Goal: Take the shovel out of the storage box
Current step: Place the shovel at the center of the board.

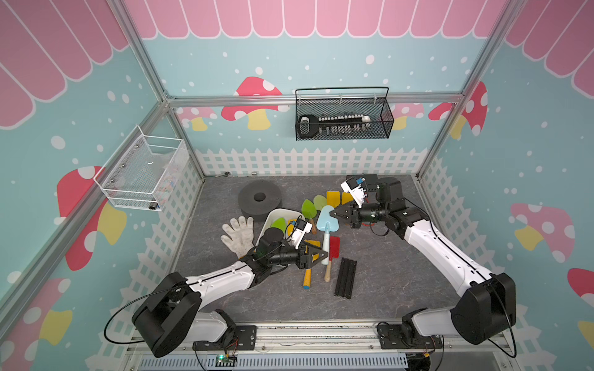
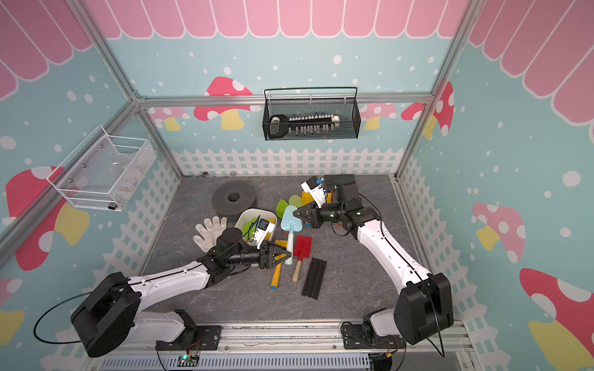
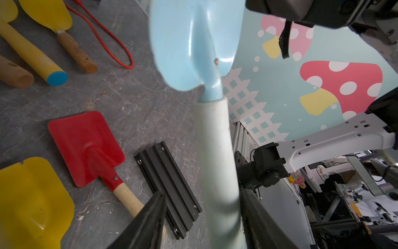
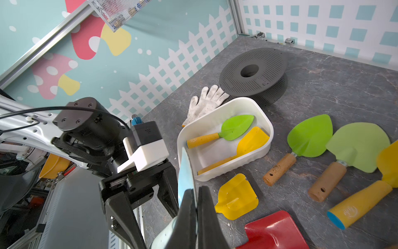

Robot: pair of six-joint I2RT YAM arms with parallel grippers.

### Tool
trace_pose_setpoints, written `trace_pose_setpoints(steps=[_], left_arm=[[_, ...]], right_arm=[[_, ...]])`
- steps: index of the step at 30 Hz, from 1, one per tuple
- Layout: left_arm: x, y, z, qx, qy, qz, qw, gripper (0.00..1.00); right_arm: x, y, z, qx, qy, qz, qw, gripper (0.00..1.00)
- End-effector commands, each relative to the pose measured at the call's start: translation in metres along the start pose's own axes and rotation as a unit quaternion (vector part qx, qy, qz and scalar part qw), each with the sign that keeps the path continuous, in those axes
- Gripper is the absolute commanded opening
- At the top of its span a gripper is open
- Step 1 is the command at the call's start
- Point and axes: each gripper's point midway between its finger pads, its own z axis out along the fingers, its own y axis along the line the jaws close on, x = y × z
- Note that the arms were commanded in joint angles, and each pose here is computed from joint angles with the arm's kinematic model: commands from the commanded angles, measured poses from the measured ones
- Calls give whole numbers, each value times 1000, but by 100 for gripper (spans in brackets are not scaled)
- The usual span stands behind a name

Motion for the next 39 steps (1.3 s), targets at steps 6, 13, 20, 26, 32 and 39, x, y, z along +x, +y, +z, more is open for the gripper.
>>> trace_pose_setpoints(steps=[6,13,20,26,32,39], left_arm=[[-5,-19,4,57,9,6,998,51],[-4,-20,8,67,13,1,998,15],[-9,-16,3,39,-1,13,999,0],[-16,-3,-8,-21,-34,26,999,0],[-21,12,-18,-84,-56,35,994,0],[-21,20,-21,-109,-58,40,992,0]], right_arm=[[-25,7,-5,-20,-30,-42,998,0],[-32,10,-8,-18,-37,-53,998,0],[-23,-1,-10,20,-34,-48,998,50],[1,-22,-19,99,-24,1,995,59],[26,-35,-35,185,-25,76,979,60],[42,-15,-46,262,-16,119,958,60]])
